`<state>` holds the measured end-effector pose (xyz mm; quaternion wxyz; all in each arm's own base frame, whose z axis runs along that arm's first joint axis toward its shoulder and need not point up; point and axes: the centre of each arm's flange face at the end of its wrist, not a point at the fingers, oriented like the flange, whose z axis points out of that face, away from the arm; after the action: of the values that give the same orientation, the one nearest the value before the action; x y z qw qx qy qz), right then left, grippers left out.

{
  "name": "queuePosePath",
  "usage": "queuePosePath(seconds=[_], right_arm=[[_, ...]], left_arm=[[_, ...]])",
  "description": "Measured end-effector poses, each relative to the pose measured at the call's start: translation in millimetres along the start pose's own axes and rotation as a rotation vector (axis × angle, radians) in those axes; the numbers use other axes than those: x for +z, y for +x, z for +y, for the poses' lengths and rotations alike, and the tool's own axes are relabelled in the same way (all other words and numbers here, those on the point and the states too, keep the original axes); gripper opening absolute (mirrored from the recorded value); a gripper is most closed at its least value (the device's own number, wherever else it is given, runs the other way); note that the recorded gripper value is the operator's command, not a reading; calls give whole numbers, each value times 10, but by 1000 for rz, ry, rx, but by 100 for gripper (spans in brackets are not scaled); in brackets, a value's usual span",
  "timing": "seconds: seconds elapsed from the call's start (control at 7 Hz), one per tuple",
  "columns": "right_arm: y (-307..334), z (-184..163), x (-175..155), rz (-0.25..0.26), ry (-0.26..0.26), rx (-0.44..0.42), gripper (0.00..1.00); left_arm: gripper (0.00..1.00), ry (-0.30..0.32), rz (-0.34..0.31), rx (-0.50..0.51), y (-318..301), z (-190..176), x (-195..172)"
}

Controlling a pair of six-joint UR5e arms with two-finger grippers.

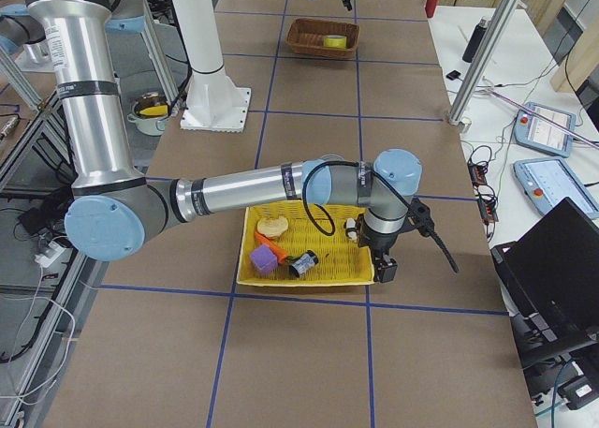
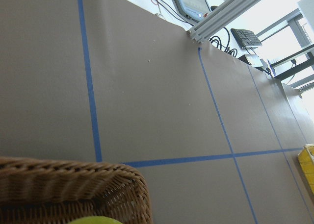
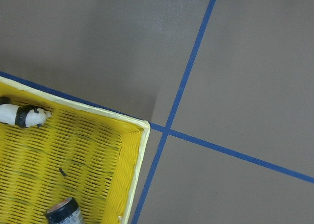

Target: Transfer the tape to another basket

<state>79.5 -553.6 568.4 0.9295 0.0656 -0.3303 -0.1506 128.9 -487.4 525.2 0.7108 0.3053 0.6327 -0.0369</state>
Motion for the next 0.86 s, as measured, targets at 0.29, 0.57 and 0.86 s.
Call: queuePosePath(seconds=[0.29,0.57,0.86], right_arm=[[3,9,5,1,-1,0,100],[14,23,18,4,-5,3,100],[29,53,43,3,-10,12,100]], left_arm=[[98,17,-190,190,-186,-482,-324],[98,-48,-384,330,-444,-837,-689],[98,-181,-538,387,-891,-905,-1087]])
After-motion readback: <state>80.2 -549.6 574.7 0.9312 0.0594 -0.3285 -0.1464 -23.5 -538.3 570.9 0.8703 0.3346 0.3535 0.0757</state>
